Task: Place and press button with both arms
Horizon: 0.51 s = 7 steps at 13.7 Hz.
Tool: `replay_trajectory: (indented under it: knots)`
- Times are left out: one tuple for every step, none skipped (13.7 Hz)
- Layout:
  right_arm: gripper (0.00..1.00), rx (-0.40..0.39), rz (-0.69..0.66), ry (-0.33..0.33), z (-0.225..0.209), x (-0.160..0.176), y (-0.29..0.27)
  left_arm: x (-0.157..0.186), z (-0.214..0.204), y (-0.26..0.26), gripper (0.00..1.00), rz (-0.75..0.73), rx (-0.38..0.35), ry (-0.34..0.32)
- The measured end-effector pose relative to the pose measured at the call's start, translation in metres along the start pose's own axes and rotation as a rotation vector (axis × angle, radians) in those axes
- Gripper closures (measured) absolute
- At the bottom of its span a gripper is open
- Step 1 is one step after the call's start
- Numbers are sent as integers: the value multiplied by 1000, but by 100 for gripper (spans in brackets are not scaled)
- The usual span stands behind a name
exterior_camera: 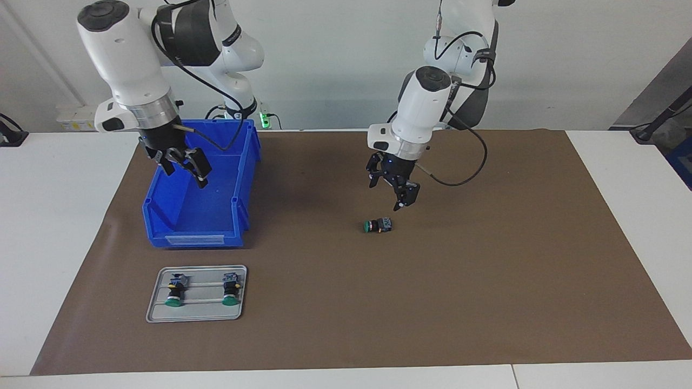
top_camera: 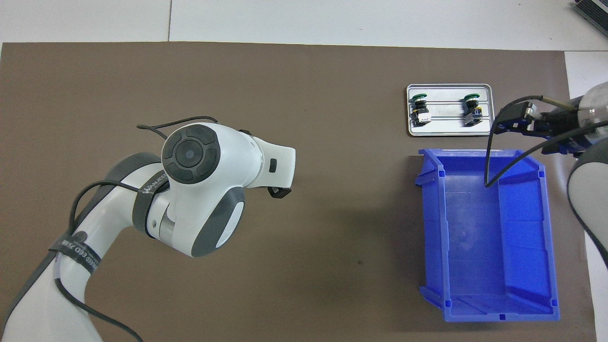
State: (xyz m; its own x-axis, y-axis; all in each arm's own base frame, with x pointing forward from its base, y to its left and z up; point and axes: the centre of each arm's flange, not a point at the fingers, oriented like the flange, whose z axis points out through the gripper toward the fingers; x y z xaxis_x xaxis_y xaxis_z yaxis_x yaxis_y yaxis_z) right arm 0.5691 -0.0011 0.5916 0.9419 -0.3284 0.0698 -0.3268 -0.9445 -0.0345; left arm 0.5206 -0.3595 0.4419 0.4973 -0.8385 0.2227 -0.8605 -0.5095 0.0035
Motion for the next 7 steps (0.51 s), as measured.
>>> replay_trajectory:
  knots:
    - [0,-5,-44,-14,-5,-1,5,5,5,0,0,17,3,-22]
    - [0,-10,-77,-26,-12,-3,9,9,11,-1,0,35,10,-46]
    - [0,-18,-104,-33,-21,-5,11,12,20,-2,0,53,14,-68]
    - [0,-29,-131,-36,-29,-6,13,16,34,1,0,78,18,-90]
    - [0,-38,-150,-44,-36,-9,15,19,48,5,0,102,23,-113]
    - [0,-41,-159,-55,-40,-12,15,20,61,7,0,124,25,-134]
    - [0,-43,-167,-63,-41,-16,15,20,72,9,0,149,20,-149]
